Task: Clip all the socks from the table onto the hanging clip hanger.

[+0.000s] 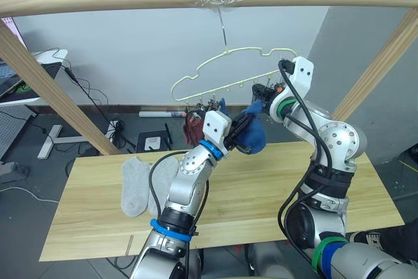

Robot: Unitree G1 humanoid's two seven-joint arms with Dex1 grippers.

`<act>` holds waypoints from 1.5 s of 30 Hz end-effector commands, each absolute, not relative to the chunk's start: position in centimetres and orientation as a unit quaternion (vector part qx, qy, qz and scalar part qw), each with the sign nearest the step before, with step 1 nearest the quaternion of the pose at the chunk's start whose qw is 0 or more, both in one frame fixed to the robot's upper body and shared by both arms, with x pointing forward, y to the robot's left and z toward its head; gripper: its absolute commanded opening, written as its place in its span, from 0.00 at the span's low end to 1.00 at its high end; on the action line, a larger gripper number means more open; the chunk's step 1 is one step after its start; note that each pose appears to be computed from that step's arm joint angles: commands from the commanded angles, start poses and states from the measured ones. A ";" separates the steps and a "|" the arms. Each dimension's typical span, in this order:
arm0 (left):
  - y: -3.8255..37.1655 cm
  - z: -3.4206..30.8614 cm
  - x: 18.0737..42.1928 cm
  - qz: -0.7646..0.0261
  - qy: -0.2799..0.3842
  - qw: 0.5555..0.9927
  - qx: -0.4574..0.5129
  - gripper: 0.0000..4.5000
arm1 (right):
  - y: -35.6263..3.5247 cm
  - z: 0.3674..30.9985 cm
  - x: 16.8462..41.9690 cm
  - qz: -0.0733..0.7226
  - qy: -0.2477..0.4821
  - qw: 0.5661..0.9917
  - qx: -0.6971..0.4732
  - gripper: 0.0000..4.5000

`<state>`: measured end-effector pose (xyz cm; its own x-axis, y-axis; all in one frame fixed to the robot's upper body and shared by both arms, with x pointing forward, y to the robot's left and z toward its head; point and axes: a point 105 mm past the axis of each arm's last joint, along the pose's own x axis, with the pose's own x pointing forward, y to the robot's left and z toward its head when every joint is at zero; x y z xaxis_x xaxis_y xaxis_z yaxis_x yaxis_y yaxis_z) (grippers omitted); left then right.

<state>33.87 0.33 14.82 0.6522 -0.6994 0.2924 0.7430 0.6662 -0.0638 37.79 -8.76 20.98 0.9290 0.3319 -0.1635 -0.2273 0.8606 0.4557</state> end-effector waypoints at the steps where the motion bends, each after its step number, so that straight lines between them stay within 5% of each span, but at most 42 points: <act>1: 0.2 15.8 33.5 -0.407 -0.144 0.898 -0.083 0.00 | -8.9 22.4 37.4 0.157 0.086 0.960 0.216 0.65; 5: 0.3 15.2 33.5 -0.408 -0.134 0.901 -0.064 0.00 | -9.6 23.0 37.0 0.169 0.071 0.959 0.217 0.98; 13: 1.7 12.6 34.8 -0.377 -0.077 0.918 -0.090 0.00 | -12.1 22.9 34.5 0.199 0.049 0.960 0.192 0.99; 28: 6.0 10.0 32.5 -0.384 0.004 0.918 -0.104 0.95 | -11.3 20.0 33.6 0.182 -0.023 0.982 0.031 1.00; 32: 8.1 10.6 30.2 -0.400 0.004 0.914 -0.072 0.99 | -10.3 19.7 34.0 0.171 -0.064 0.983 -0.006 1.00; 37: 10.2 10.0 29.4 -0.385 0.063 0.921 0.002 1.00 | -9.7 19.4 34.5 0.158 -0.089 0.983 -0.023 0.64; 41: 11.2 12.9 29.1 -0.382 0.021 0.924 -0.008 1.00 | -9.5 19.5 35.3 0.142 -0.105 0.984 -0.022 0.64; 45: 11.0 14.7 28.1 -0.398 -0.012 0.917 -0.015 1.00 | -9.6 19.6 36.1 0.128 -0.114 0.985 -0.025 0.40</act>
